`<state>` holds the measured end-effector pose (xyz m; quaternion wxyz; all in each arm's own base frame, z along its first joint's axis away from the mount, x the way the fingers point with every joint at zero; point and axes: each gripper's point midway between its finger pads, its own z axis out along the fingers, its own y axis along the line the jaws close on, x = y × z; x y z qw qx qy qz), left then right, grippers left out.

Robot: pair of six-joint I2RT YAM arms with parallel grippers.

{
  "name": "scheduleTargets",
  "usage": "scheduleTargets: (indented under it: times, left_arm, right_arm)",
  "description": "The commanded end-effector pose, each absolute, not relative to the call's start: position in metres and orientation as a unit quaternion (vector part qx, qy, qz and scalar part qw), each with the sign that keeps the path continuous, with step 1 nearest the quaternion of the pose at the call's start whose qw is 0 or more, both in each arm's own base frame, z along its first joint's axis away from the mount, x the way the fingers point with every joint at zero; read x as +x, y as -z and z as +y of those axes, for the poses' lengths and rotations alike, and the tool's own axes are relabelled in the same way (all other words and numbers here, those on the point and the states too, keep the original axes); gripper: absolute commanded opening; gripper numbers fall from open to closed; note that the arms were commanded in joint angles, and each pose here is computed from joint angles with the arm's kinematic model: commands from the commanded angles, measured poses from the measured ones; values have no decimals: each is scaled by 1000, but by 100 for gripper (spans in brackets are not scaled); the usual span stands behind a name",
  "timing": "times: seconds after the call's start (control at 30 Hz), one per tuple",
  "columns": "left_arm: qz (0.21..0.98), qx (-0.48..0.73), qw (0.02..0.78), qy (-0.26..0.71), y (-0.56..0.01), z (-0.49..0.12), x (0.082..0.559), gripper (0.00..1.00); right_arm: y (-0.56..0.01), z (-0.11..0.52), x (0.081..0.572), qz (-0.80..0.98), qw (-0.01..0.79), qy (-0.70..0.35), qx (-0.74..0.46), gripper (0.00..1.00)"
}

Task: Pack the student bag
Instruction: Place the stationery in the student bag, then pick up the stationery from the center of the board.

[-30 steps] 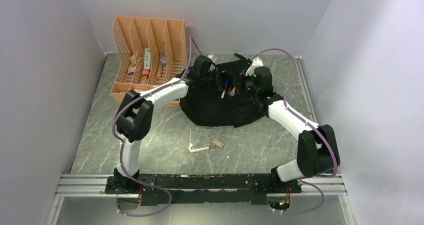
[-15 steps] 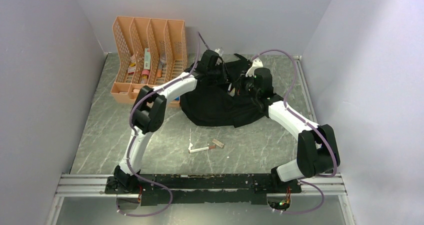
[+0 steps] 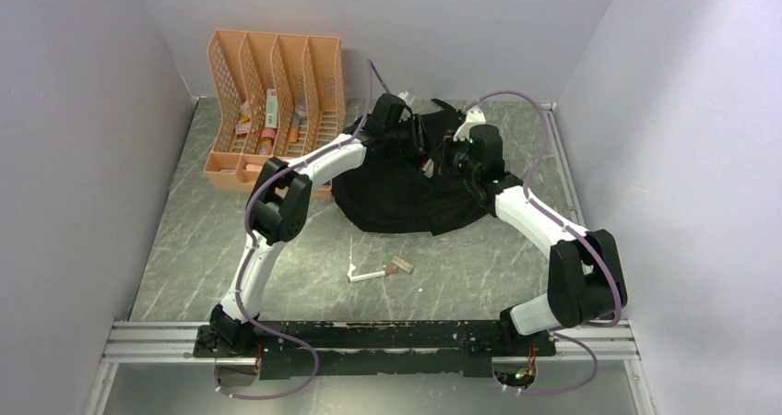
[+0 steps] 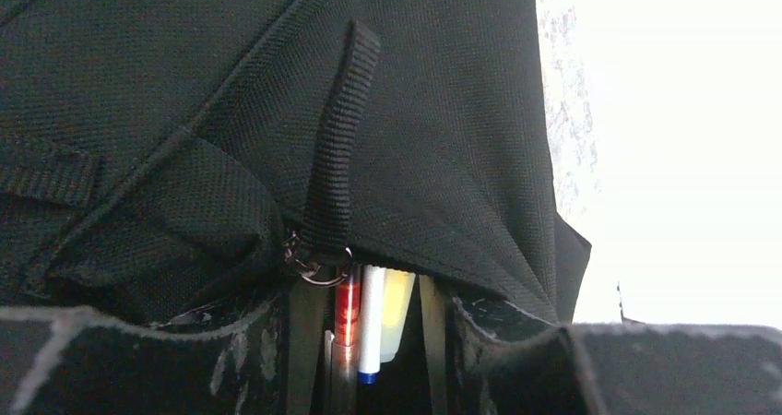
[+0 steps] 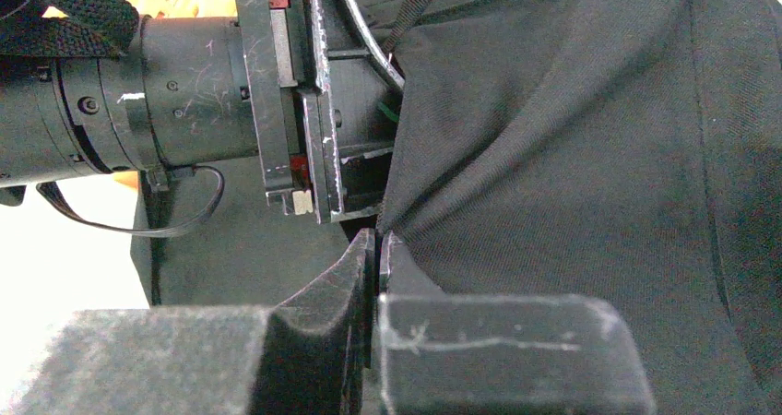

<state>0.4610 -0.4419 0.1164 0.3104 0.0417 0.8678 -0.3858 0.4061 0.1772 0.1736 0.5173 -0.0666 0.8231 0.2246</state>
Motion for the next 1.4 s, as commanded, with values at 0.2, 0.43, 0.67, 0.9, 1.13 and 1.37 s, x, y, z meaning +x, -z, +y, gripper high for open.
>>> scheduleTargets:
  times: [0.2, 0.43, 0.67, 0.9, 1.13, 1.37]
  left_arm:
    - [827, 102, 355, 425, -181, -440, 448, 43]
    - [816, 149, 361, 427, -206, -418, 412, 38]
    - [811, 193, 372, 409, -220, -381, 365, 35]
    - [836, 202, 387, 332, -201, -316, 319, 33]
    - [866, 205, 370, 268, -171, -263, 279, 33]
    - [874, 240, 334, 258, -153, -246, 249, 33]
  right_arm:
    - [-187, 181, 405, 810, 531, -238, -74, 0]
    - [-195, 178, 403, 806, 539, -235, -70, 0]
    - [-199, 177, 403, 801, 546, -236, -69, 0]
    - [-206, 187, 397, 793, 541, -259, -105, 0]
    - [-201, 198, 399, 802, 515, -276, -127, 0]
    - [-194, 195, 400, 818, 497, -265, -120, 0]
